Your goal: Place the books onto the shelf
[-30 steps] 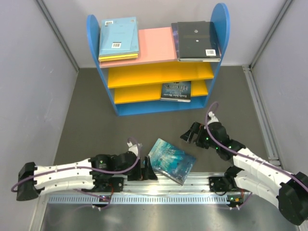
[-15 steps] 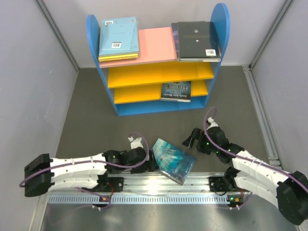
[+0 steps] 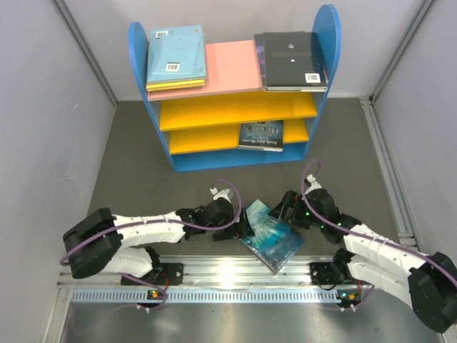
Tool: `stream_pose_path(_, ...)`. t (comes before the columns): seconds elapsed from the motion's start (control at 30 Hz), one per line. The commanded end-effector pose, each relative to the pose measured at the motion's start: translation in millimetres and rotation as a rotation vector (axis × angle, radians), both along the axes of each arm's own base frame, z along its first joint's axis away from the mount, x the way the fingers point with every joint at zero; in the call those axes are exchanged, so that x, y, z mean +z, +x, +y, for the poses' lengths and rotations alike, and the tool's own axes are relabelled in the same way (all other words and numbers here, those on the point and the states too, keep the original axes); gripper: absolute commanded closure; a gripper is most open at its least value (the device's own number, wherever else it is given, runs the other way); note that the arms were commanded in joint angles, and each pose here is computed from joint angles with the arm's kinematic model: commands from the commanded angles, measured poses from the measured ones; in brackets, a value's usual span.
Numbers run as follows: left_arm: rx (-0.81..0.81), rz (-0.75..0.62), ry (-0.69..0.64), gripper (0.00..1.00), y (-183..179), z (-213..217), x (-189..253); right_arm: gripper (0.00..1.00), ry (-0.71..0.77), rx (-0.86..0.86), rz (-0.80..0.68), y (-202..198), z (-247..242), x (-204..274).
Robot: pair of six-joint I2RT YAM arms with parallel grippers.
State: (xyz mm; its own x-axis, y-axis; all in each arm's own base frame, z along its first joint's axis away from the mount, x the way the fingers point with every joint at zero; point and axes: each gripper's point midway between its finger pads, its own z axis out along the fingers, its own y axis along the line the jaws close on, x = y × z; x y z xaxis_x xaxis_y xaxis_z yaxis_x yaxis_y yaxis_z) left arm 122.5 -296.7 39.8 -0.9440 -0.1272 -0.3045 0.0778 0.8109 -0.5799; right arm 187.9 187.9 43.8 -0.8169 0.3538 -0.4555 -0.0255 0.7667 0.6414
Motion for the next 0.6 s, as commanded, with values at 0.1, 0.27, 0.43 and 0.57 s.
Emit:
stream_pose_path(0.1, -0.166, 0.095, -0.073, 0.04, -44, -19, -17, 0.07, 0.068, 0.048, 0.066, -35, -1, -10)
stream_pose_path(0.27, -0.239, 0.107, -0.065, 0.05, -64, -41, -21, 0.37, 0.095, 0.06, 0.141, -71, -4, -17)
stream_pose_path(0.43, -0.267, 0.105, -0.088, 0.05, -77, -56, -12, 0.63, 0.134, 0.039, 0.13, -86, -10, -6)
stream_pose_path(0.57, -0.254, 0.132, -0.048, 0.05, -89, -48, -15, 0.75, 0.121, 0.024, 0.128, -91, -18, -1)
